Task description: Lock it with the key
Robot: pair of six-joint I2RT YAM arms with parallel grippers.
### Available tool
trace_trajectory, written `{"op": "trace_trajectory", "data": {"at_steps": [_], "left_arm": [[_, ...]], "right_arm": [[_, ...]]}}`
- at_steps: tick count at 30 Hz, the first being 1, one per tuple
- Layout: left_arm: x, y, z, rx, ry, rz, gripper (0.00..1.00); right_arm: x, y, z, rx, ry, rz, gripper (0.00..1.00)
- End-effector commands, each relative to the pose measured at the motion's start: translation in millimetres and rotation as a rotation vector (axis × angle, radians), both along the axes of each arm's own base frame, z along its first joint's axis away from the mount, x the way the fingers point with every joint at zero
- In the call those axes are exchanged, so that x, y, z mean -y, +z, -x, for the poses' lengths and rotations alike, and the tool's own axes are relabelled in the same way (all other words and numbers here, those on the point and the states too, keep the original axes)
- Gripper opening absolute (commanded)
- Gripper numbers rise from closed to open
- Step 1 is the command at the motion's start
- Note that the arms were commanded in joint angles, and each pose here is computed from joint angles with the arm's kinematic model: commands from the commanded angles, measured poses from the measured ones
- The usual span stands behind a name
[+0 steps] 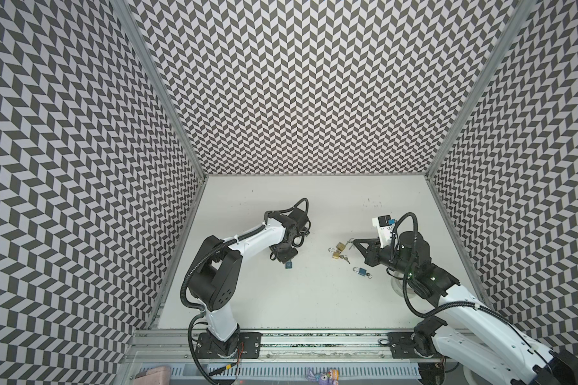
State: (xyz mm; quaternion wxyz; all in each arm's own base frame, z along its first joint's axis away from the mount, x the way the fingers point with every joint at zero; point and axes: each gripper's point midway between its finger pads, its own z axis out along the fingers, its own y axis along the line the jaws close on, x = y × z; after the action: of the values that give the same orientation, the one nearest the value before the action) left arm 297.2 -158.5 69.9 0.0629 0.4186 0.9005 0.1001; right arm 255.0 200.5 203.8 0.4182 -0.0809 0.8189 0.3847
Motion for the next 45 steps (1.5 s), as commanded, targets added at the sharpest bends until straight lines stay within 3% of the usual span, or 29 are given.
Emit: {"op": "trace_trajectory", "data": {"at_steps": [1,7,14,17,20,26,29,33,45], "left_arm": [[6,29,-21,0.131,0.034,0.049,0.27],[10,49,-29,0.221,0.085,0.155,0.26],[33,140,-38,0.424,0.13,0.691,0.43],[25,162,-40,0.479,0.183,0.832,0.52],[15,168,-38,0.509,0.238,0.922,0.63],[-4,171,-31,0.511,0.358,1.174,0.74],[-24,167,-27,0.501,0.439,1.307,0.73],[-43,151,-26,0.463,0.502,1.342,0.72],[-59,139,-29,0.488,0.539,1.277,0.75]], "right_arm": [[-3,7,-3,0.023,0.006,-0.026,0.0],[-8,6,0,0.036,0.043,-0.003,0.0],[-53,-25,19,0.011,0.199,0.133,0.0],[-77,-35,29,0.002,0.28,0.165,0.0],[-100,-54,35,-0.038,0.334,0.215,0.0],[-136,-84,29,-0.095,0.328,0.282,0.0],[-150,-97,22,-0.131,0.3,0.288,0.0],[-162,-116,11,-0.162,0.268,0.313,0.0],[-190,-147,-12,-0.201,0.253,0.353,0.0]]}}
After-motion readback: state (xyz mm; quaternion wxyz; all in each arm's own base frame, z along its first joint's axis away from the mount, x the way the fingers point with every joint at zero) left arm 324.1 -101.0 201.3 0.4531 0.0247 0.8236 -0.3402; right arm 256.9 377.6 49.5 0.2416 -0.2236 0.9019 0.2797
